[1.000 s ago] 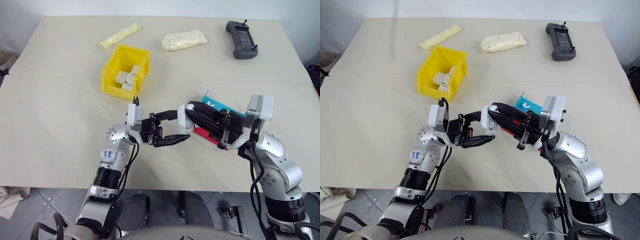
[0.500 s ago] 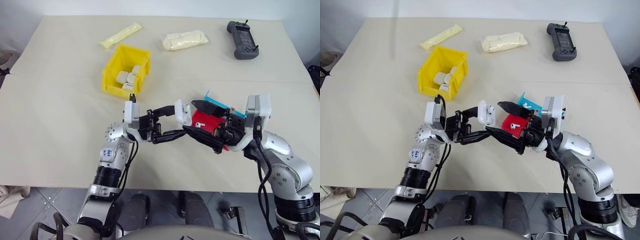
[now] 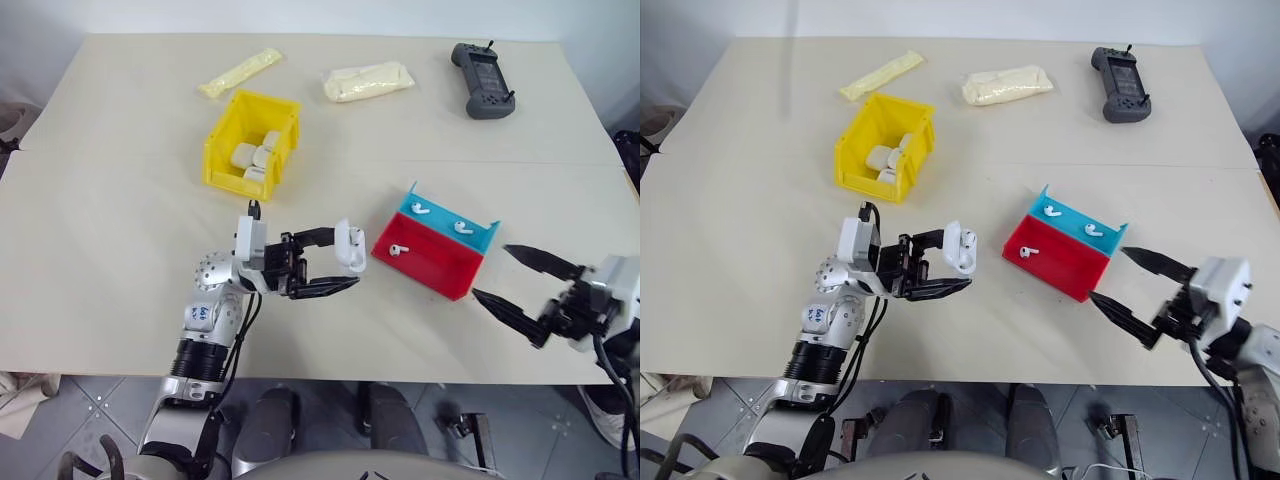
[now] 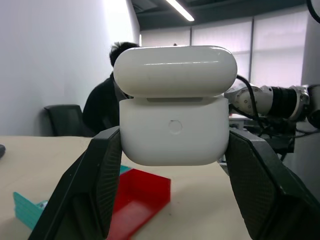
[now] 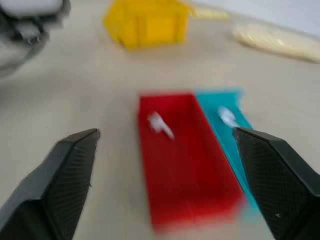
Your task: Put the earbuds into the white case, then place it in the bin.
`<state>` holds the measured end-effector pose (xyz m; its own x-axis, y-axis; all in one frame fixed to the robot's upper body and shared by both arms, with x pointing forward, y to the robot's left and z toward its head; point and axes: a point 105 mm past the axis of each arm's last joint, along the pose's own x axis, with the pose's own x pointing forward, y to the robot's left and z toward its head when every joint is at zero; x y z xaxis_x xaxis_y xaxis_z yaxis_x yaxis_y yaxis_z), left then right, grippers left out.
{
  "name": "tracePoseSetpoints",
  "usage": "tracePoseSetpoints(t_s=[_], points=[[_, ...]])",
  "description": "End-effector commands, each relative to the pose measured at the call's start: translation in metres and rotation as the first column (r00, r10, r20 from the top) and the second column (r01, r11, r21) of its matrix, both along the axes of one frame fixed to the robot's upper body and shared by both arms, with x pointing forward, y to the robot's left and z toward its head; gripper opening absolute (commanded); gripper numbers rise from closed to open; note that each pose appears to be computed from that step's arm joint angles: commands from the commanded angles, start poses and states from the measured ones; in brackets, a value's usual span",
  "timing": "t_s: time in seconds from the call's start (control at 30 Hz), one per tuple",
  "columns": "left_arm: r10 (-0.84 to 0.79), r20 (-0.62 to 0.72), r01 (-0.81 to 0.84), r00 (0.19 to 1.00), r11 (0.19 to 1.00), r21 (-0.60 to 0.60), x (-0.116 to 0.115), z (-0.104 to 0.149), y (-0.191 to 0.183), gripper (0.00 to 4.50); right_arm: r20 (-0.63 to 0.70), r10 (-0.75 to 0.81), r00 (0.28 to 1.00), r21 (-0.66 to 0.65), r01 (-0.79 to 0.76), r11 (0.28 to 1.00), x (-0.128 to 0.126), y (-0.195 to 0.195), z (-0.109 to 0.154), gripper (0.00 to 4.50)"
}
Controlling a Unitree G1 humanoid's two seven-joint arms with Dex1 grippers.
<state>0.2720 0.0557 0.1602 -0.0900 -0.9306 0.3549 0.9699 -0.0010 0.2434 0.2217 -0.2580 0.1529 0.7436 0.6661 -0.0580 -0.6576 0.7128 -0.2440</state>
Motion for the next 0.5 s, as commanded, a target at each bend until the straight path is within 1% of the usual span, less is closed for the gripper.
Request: tracePoseSetpoints(t_s=[0.03, 0.13, 0.2, 0.27, 0.3, 0.37, 0.43, 0.47, 0.5], points=[[-0.022, 0.048, 0.023, 0.999, 0.999, -0.026, -0.007, 0.008, -0.002, 2.75, 0.068, -0.094, 0.993, -0.052, 0.097, 0.994, -0.001, -0.031, 0.009, 4.44], [-0.025, 0.059, 0.027, 0.998, 0.999, -0.028, -0.008, 0.008, -0.005, 2.75, 0.074, -0.105, 0.992, -0.093, 0.112, 0.989, 0.004, -0.044, 0.01, 4.44], [-0.023, 0.06, 0.025, 0.998, 0.999, -0.032, -0.009, 0.008, -0.006, 2.75, 0.087, -0.088, 0.992, -0.107, 0.098, 0.989, 0.012, -0.045, 0.016, 4.44], [-0.021, 0.06, 0.023, 0.998, 0.999, -0.036, -0.01, 0.007, -0.008, 2.75, 0.095, -0.036, 0.995, -0.115, 0.047, 0.992, 0.031, -0.037, 0.032, 4.44], [-0.02, 0.061, 0.022, 0.998, 0.999, -0.037, -0.01, 0.006, -0.008, 2.75, 0.095, -0.027, 0.995, -0.092, 0.036, 0.995, 0.042, -0.033, 0.043, 4.44], [-0.005, 0.057, 0.008, 0.998, 0.999, -0.052, -0.009, 0.007, -0.01, 2.75, 0.058, -0.011, 0.998, -0.119, 0.017, 0.993, 0.059, -0.028, 0.055, 4.44], [0.011, 0.042, -0.008, 0.999, 0.997, -0.076, -0.005, 0.01, -0.012, 2.75, -0.076, 0.024, 0.997, -0.265, -0.043, 0.963, 0.076, -0.02, 0.048, 4.44], [0.012, 0.041, -0.009, 0.999, 0.997, -0.08, -0.005, 0.01, -0.014, 2.75, -0.145, 0.011, 0.989, -0.359, -0.063, 0.931, 0.088, -0.019, 0.043, 4.44], [0.011, 0.042, -0.008, 0.999, 0.997, -0.08, -0.004, 0.01, -0.015, 2.75, -0.184, -0.009, 0.983, -0.418, -0.07, 0.906, 0.096, -0.02, 0.04, 4.44]])
